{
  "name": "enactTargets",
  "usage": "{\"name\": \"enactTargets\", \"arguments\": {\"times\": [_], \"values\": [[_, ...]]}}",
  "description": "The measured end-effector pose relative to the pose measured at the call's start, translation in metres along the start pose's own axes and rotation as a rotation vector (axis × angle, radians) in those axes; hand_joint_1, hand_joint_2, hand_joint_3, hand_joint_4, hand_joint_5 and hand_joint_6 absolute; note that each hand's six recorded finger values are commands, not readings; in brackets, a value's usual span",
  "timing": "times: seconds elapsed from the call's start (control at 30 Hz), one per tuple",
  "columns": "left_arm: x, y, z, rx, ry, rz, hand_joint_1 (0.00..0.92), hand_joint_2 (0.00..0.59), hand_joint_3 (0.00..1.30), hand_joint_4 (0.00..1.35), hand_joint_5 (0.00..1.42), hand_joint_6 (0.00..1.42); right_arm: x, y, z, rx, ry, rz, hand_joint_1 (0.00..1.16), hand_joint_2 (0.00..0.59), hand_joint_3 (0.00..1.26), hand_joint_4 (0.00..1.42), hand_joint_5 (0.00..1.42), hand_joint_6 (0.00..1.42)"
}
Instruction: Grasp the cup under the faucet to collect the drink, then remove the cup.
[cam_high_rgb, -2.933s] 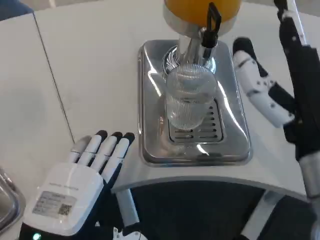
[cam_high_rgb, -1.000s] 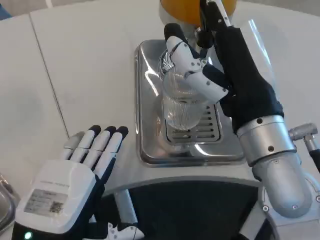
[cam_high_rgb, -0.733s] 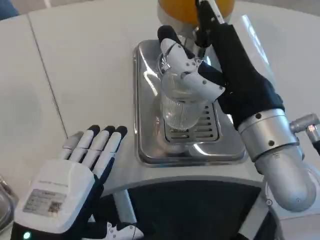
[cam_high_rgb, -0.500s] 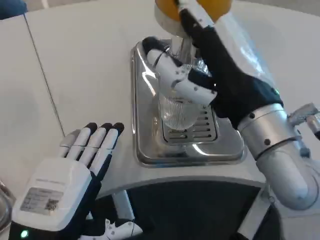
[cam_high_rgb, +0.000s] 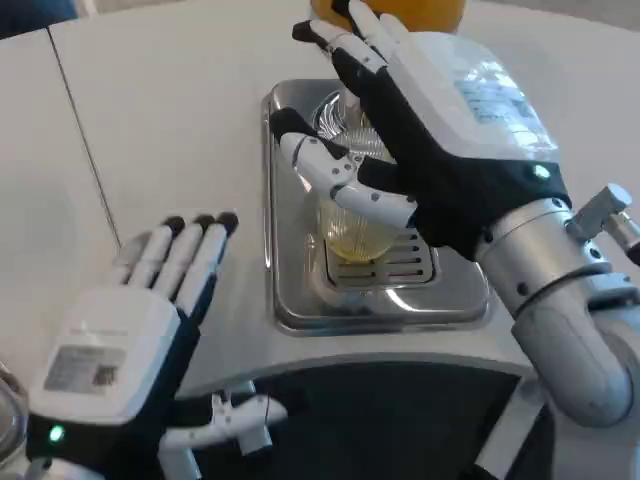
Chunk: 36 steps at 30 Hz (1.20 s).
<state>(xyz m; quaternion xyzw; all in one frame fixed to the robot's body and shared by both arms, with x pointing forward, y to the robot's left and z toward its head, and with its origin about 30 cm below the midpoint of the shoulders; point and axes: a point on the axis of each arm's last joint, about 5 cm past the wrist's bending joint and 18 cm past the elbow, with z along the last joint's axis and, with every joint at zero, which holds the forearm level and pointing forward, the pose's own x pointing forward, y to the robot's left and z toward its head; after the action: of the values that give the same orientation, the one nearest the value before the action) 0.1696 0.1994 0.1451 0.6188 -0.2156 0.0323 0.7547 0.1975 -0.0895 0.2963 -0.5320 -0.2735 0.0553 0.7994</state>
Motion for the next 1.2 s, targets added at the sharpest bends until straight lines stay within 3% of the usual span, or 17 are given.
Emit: {"name": "enactTargets", "arguments": {"times": [0.3, 0.77, 1.07, 1.13, 1.2], "values": [[0.02, -0.002, -0.0048, 0.016, 0.024, 0.034, 0.067, 0.059, 0.0, 0.0, 0.01, 0.07, 0.0, -0.0062, 0.0042, 0.001, 0.018, 0.011, 0.07, 0.462, 0.14, 0.01, 0.01, 0.06], [0.043, -0.009, 0.0082, -0.004, -0.012, 0.058, 0.074, 0.059, 0.0, 0.0, 0.02, 0.08, 0.0, -0.0103, 0.0037, 0.008, 0.021, 0.015, 0.07, 0.467, 0.14, 0.01, 0.0, 0.06], [0.046, -0.011, 0.0108, -0.01, -0.014, 0.054, 0.074, 0.059, 0.0, 0.0, 0.02, 0.08, -0.001, -0.0097, 0.0032, 0.004, 0.015, 0.017, 0.11, 0.488, 0.11, 0.0, 0.0, 0.0], [0.046, -0.012, 0.0117, -0.013, -0.018, 0.05, 0.074, 0.059, 0.0, 0.0, 0.02, 0.09, -0.004, -0.0087, 0.0025, 0.038, 0.022, 0.005, 0.15, 0.51, 0.09, 0.0, 0.0, 0.0], [0.046, -0.012, 0.0127, -0.016, -0.023, 0.045, 0.075, 0.059, 0.0, 0.0, 0.02, 0.09, -0.01, -0.0037, 0.0019, 0.114, 0.046, -0.044, 0.18, 0.509, 0.06, 0.0, 0.0, 0.0]]}}
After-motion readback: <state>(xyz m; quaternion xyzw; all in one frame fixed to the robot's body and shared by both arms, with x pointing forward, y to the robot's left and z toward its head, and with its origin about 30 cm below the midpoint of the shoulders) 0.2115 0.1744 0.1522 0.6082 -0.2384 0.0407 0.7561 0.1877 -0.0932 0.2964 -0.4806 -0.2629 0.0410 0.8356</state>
